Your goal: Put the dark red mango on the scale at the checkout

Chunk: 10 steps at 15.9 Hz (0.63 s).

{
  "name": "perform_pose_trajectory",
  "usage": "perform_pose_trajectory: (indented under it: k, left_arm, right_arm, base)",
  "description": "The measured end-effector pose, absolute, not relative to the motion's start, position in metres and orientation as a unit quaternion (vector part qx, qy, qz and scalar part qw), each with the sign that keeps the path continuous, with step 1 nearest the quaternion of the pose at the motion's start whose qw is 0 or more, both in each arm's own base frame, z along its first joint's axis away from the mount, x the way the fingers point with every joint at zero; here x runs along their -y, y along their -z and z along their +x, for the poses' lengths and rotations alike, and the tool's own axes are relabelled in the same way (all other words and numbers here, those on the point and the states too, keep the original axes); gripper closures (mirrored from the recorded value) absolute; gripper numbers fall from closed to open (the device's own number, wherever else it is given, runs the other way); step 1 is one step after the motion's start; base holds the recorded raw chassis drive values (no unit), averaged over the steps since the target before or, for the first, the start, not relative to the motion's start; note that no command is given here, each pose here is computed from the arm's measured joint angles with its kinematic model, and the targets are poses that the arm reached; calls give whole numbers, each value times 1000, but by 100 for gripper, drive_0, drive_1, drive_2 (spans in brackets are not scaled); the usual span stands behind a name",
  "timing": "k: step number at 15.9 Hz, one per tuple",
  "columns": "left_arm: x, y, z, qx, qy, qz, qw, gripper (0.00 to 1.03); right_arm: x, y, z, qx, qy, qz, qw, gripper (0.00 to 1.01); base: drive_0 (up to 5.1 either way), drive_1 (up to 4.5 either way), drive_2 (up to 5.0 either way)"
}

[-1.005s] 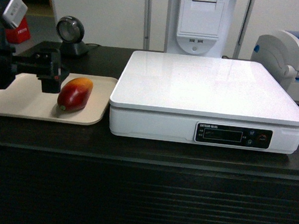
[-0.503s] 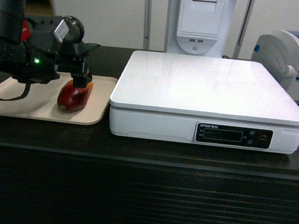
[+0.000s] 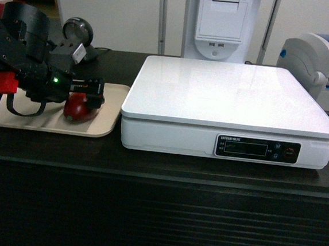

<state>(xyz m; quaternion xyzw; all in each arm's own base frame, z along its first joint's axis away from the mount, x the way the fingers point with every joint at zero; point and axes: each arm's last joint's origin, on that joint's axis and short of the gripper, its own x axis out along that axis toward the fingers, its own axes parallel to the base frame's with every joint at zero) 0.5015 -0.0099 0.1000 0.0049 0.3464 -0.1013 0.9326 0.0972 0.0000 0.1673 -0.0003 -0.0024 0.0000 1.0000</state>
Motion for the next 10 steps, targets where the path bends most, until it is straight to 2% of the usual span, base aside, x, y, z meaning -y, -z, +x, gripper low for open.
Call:
perform_pose_trajectory:
  k: [2,3,5,6,8,10]
  left_arm:
    - [10,-94,503,-352,104,12,930,5]
    - [10,-94,503,-349,106,16,931,11]
    - [8,-95,504,-342,109,18,933,32]
    - [7,-95,504,-339,108,18,934,38]
    - [4,-94,499,-331,105,19,937,40]
    - [3,-105,481,-310,107,22,944,41]
  right_arm:
    - [0,-167,97,2,0,0,1000,3]
    - [0,-167,97,2,0,0,1000,3]
    - [0,-167,97,2,0,0,1000,3]
    - [0,-167,97,2,0,0,1000,3]
    - [0,-167,97,2,0,0,1000,3]
    - [0,-167,97,2,0,0,1000,3]
  base:
    - [0,0,0]
    - [0,0,0]
    - [0,0,0]
    - [0,0,0]
    - [0,0,0]
    - [0,0,0]
